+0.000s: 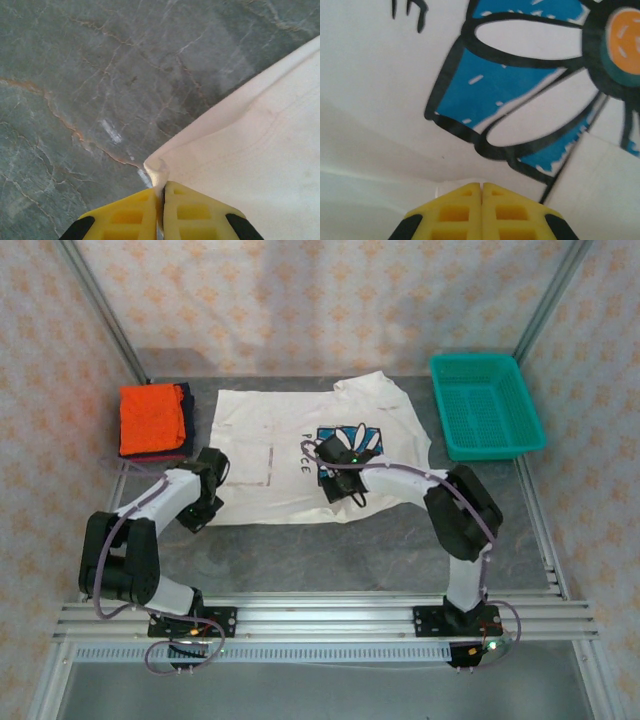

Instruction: Fold and stack the t-shirts

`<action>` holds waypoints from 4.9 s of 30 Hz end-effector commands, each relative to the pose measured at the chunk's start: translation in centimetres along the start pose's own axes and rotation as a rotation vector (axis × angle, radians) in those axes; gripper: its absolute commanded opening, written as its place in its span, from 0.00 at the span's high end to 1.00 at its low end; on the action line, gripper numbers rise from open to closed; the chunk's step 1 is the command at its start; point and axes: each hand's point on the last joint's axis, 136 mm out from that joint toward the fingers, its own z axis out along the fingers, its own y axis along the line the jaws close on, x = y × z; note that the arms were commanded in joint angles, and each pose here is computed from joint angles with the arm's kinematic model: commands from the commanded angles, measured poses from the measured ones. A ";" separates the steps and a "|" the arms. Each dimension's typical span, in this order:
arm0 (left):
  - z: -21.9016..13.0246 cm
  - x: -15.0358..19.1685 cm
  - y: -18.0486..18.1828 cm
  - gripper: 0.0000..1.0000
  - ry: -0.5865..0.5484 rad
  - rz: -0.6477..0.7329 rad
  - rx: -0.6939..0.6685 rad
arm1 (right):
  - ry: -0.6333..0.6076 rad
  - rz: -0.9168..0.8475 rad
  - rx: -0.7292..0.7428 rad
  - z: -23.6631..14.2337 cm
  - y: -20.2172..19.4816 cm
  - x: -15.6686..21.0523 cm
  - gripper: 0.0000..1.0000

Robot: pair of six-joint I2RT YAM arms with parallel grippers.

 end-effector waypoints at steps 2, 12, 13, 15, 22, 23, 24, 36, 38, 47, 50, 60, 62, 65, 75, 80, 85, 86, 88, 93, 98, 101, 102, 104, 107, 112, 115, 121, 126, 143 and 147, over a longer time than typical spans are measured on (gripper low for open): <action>0.0 -0.6 2.0 0.91 -0.067 -0.024 -0.043 | -0.167 0.119 0.059 -5.9 -2.5 -0.4 1.00; 0.5 0.0 3.0 0.91 -0.062 0.006 -0.069 | -0.301 0.448 0.009 -11.3 -6.2 9.7 0.87; 0.6 0.1 3.1 0.91 -0.062 0.008 -0.069 | -0.295 0.470 -0.032 -11.4 -5.9 10.7 0.72; 0.6 0.1 3.1 0.91 -0.062 0.009 -0.069 | -0.297 0.504 -0.100 -12.0 -5.3 11.8 0.45; 1.0 0.0 3.0 0.90 -0.064 0.017 -0.088 | -0.420 0.563 -0.026 -14.5 -8.0 11.2 0.22; 1.0 0.0 3.0 0.91 -0.062 0.021 -0.092 | -0.396 0.540 -0.003 -14.4 -8.1 10.6 0.22; 1.1 0.0 2.9 0.90 -0.059 0.024 -0.097 | -0.373 0.518 0.012 -14.1 -7.9 10.1 0.22; 1.5 0.2 3.1 0.90 -0.059 0.017 -0.106 | -0.060 0.197 0.182 -4.1 -5.3 3.4 0.28; 1.6 0.1 3.0 0.91 -0.062 0.026 -0.106 | -0.016 0.176 0.165 -2.6 -4.4 2.6 0.29; 1.7 0.4 3.0 1.00 -0.060 0.002 -0.084 | 0.114 0.177 0.223 1.8 -4.3 2.5 0.43; 1.8 0.5 2.9 1.00 -0.059 -0.007 -0.071 | 0.103 0.217 0.255 1.2 -5.8 3.1 0.63; 2.0 0.7 2.6 1.00 -0.045 0.011 -0.069 | -0.059 0.386 0.379 -6.1 -10.8 7.0 1.00; 2.1 0.7 2.5 1.00 -0.043 0.016 -0.071 | -0.063 0.432 0.391 -7.6 -11.4 8.8 1.00; 2.1 0.7 2.5 1.00 -0.042 0.022 -0.074 | -0.047 0.509 0.385 -9.2 -11.8 12.0 1.00; 2.3 0.5 2.1 1.00 -0.040 0.040 -0.081 | -0.002 0.710 0.258 -12.4 -11.2 20.2 1.00; 2.3 0.3 1.8 1.00 -0.047 0.048 -0.082 | 0.050 0.746 0.282 -13.3 -11.4 21.8 1.00; 2.3 0.3 1.8 1.00 -0.047 0.042 -0.079 | 0.059 0.735 0.307 -14.1 -11.7 21.5 0.53; 2.4 0.3 1.7 1.00 -0.045 0.040 -0.076 | 0.035 0.727 0.292 -14.3 -11.7 20.8 0.38; 2.5 0.4 1.6 1.00 -0.042 0.042 -0.077 | -0.017 0.708 0.271 -14.5 -11.8 19.4 0.24; 2.5 0.2 1.4 1.00 -0.043 0.049 -0.084 | -0.025 0.745 0.197 -12.3 -11.8 17.4 0.24; 2.4 0.0 1.2 1.00 -0.044 0.061 -0.091 | 0.069 0.742 0.168 -8.6 -11.2 16.7 0.28; 2.4 -0.1 1.3 1.00 -0.046 0.060 -0.091 | 0.104 0.733 0.205 -6.8 -11.7 16.9 0.29; 2.4 0.0 1.3 1.00 -0.045 0.060 -0.092 | 0.116 0.736 0.224 -6.4 -12.0 17.1 0.29; 2.3 0.0 1.5 1.00 -0.048 0.058 -0.094 | 0.130 0.751 0.247 -5.7 -12.4 17.4 0.29; 2.3 -0.1 1.5 1.00 -0.052 0.050 -0.093 | 0.140 0.776 0.245 -4.6 -12.3 17.6 0.30; 2.4 0.0 1.3 1.00 -0.044 0.053 -0.092 | 0.202 0.814 0.223 -3.1 -11.4 19.0 0.43; 2.4 0.0 1.3 1.00 -0.047 0.054 -0.094 | 0.212 0.841 0.215 -2.7 -11.1 19.6 0.58; 2.3 0.0 1.4 1.00 -0.047 0.055 -0.095 | 0.189 0.864 0.230 -4.1 -11.5 19.6 1.00; 1.2 -0.4 1.3 1.00 -0.054 0.044 -0.069 | -0.017 0.863 0.272 -8.9 -13.8 16.8 1.00; -10.1 -4.0 -0.3 1.00 -0.195 0.069 0.305 | -0.399 0.843 0.188 -23.5 -15.5 10.1 1.00; -10.9 -5.6 -2.6 1.00 -0.223 0.095 0.306 | -0.374 0.809 0.209 -21.7 -16.7 6.3 1.00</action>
